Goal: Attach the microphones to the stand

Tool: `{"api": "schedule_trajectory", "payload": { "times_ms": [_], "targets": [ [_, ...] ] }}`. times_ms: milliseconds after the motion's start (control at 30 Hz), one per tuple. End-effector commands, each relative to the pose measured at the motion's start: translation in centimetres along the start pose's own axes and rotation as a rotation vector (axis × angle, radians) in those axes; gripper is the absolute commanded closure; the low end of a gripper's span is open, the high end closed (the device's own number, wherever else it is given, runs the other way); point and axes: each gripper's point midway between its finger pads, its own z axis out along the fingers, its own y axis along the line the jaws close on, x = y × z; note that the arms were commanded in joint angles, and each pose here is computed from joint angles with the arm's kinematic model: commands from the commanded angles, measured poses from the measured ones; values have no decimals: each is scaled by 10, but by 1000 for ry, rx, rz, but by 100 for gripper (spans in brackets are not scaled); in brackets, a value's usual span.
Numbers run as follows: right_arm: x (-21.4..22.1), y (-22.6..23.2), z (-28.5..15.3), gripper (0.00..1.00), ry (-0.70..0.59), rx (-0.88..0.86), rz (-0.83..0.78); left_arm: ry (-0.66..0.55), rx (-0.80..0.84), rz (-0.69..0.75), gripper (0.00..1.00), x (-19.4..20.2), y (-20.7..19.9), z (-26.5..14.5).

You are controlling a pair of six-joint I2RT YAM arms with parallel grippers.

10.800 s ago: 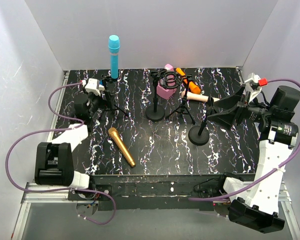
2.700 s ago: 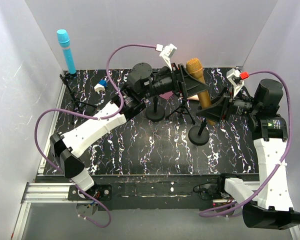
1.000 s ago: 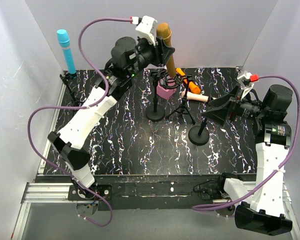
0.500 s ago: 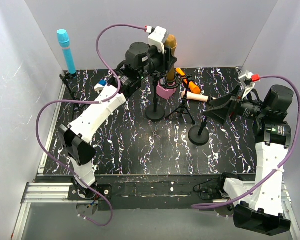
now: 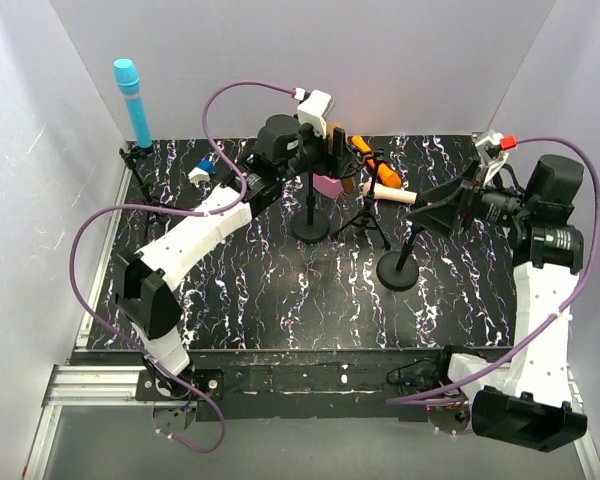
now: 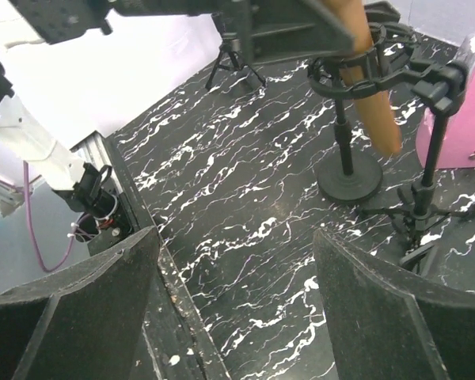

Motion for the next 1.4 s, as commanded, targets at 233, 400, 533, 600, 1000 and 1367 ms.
{"api": "schedule_trajectory", "payload": {
  "times_ms": [233,400,533,600,1000,1367],
  "targets": [
    [-19,-32,16,14,115,-11,-236,-126,-83,-60,2,-64,2,-68],
    [-21,-54,27,13,123,-39,-447,-157,-113,-65,2,-62,4,-122],
    [-23,-78,40,10,103,-26,-556,-177,-160,-139,2,-35,12,-170],
    [-21,-87,47,10,108,-37,-560,-160,-160,-177,2,-11,12,-190],
    [-25,-129,98,13,140,-83,-549,-159,-124,-410,2,88,8,-262],
    [-7,-152,128,17,134,-139,-523,-123,-102,-440,2,100,4,-251]
  ]
}}
